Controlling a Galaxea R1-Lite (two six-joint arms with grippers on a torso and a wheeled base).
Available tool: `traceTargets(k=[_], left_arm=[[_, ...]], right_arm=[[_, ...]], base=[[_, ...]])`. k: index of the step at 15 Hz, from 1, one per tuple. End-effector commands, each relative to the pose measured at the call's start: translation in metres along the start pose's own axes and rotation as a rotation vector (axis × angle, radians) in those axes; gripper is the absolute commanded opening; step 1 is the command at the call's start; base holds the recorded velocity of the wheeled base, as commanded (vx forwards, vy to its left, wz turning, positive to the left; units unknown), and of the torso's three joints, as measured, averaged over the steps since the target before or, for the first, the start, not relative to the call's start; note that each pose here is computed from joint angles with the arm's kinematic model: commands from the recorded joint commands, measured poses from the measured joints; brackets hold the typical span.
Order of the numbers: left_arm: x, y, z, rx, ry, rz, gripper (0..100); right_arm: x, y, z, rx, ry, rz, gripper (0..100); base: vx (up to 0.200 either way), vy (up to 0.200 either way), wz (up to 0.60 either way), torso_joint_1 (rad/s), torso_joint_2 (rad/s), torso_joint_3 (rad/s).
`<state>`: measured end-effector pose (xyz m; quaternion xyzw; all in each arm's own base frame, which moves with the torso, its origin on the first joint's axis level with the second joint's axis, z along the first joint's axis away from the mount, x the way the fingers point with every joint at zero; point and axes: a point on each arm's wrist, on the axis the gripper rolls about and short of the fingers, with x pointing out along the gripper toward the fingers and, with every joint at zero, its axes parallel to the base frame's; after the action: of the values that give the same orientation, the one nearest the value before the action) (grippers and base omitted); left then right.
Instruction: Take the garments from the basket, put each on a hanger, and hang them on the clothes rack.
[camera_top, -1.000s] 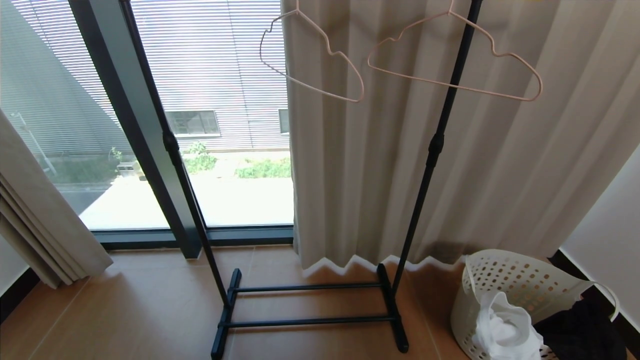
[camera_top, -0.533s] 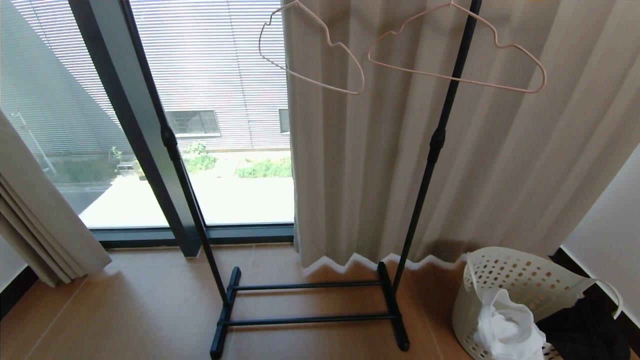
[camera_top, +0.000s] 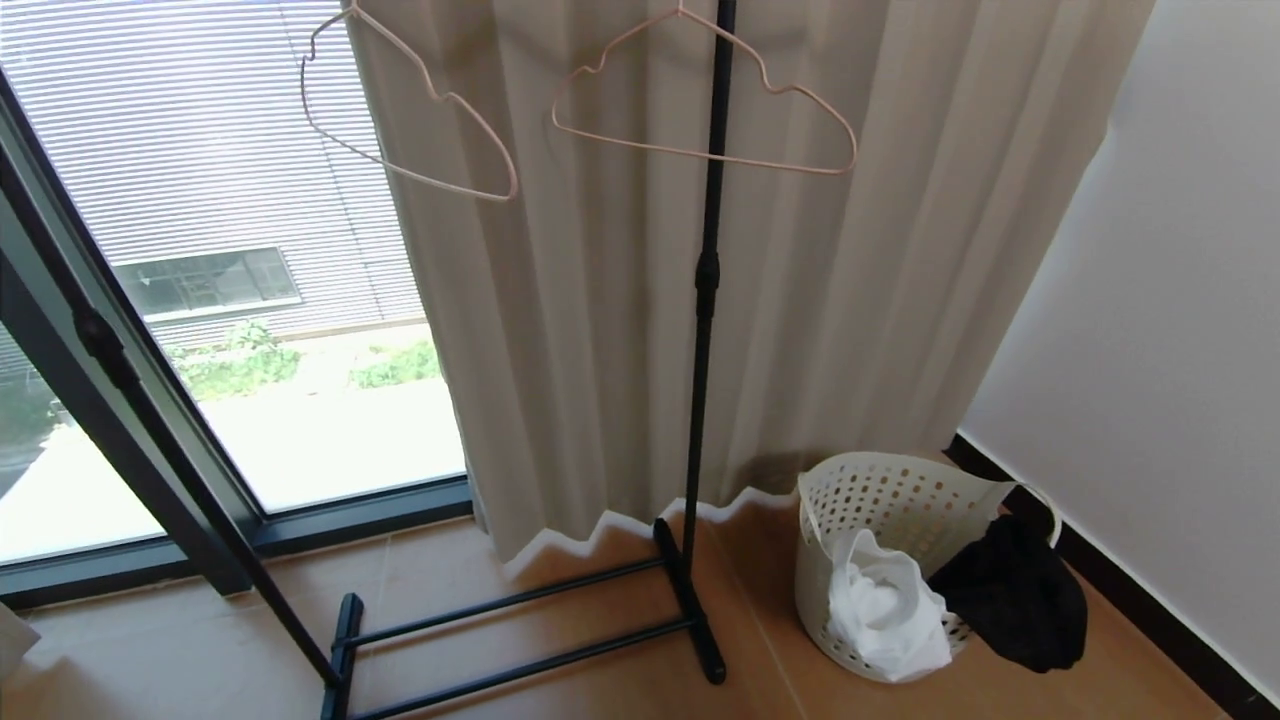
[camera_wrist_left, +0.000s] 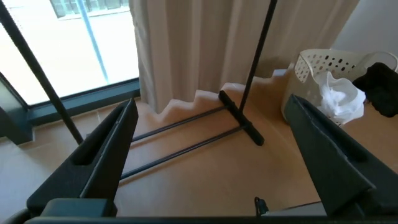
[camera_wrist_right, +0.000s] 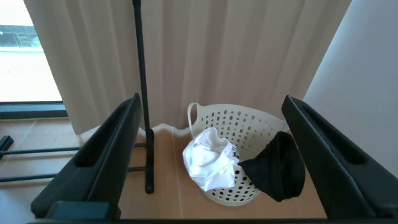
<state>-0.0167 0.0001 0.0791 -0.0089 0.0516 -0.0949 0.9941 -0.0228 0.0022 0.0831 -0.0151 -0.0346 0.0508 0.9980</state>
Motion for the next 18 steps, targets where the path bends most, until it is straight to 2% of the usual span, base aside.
traceTargets(k=[1, 7, 12, 13, 16, 18], left_arm=[[0.0000, 0.0000, 0.0002, 0.000, 0.001, 0.000, 100], [0.0000, 0.0000, 0.0004, -0.002, 0.000, 0.000, 100], [0.0000, 0.0000, 0.0004, -0.002, 0.000, 0.000, 100], [0.0001, 0.0000, 0.0000, -0.002, 0.001, 0.000, 100], [0.0001, 0.0000, 0.0000, -0.002, 0.001, 0.000, 100], [0.0001, 0.0001, 0.0000, -0.003, 0.001, 0.001, 100]], right_arm=[[0.0001, 0.0000, 0.0001, -0.001, 0.000, 0.000, 100], [0.0001, 0.0000, 0.0001, -0.001, 0.000, 0.002, 100], [0.0001, 0.0000, 0.0001, -0.001, 0.000, 0.000, 100], [0.0001, 0.0000, 0.0001, -0.001, 0.000, 0.000, 100], [0.0001, 0.0000, 0.0001, -0.001, 0.000, 0.000, 100], [0.0001, 0.0000, 0.0001, -0.001, 0.000, 0.000, 100]], base=[[0.000, -0.200, 0.00, 0.002, 0.01, 0.002], [0.000, -0.200, 0.00, 0.002, 0.00, 0.004], [0.200, 0.000, 0.00, 0.002, 0.00, 0.004], [0.000, 0.000, 0.00, 0.000, 0.00, 0.000], [0.000, -0.200, 0.00, 0.012, 0.01, 0.001], [0.000, 0.000, 0.00, 0.000, 0.00, 0.000]])
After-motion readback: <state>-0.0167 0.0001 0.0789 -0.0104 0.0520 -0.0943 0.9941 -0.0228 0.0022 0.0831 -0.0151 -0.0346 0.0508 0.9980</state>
